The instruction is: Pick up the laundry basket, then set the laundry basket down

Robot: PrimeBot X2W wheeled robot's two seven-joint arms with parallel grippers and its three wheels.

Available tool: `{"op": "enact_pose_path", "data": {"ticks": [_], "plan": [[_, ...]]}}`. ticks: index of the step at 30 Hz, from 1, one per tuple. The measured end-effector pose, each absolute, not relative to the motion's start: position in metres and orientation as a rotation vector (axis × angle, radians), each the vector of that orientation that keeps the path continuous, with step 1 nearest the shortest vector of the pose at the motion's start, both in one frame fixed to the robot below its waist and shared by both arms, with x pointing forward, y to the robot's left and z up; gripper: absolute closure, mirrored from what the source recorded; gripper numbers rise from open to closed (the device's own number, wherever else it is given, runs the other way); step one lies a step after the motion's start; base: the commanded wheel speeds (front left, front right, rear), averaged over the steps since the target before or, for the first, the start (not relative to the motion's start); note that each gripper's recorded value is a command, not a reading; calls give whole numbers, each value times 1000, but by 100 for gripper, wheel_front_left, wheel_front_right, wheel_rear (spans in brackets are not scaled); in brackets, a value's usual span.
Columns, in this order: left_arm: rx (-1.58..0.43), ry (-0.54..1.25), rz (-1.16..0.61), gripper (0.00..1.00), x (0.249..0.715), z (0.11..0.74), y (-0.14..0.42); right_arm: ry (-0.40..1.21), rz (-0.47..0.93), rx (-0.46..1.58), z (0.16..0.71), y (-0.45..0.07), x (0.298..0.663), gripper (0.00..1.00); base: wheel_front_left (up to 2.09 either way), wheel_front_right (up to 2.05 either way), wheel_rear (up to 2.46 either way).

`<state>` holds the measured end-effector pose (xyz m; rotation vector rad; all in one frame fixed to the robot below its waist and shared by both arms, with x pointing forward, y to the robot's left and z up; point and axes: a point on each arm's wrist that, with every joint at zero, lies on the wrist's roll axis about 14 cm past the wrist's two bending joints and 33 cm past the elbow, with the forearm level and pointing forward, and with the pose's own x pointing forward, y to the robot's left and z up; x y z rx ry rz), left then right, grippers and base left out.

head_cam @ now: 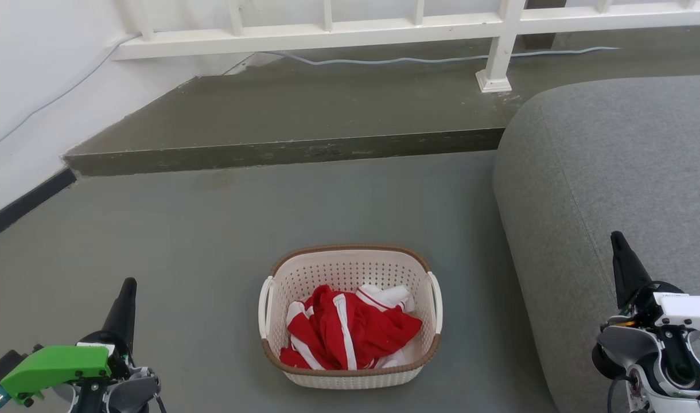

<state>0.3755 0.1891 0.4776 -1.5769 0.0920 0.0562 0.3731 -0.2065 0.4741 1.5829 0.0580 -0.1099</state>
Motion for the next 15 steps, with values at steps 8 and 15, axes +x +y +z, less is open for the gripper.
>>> {"op": "enact_pose_path", "data": {"ticks": [8, 15], "plan": [[-1577, 92, 56, 100, 376, 478, 189, 57, -110, 1583, 474, -207, 373, 100, 0, 0, 0], [-1577, 92, 56, 100, 376, 478, 189, 56, -110, 1583, 475, -207, 373, 100, 0, 0, 0]]}}
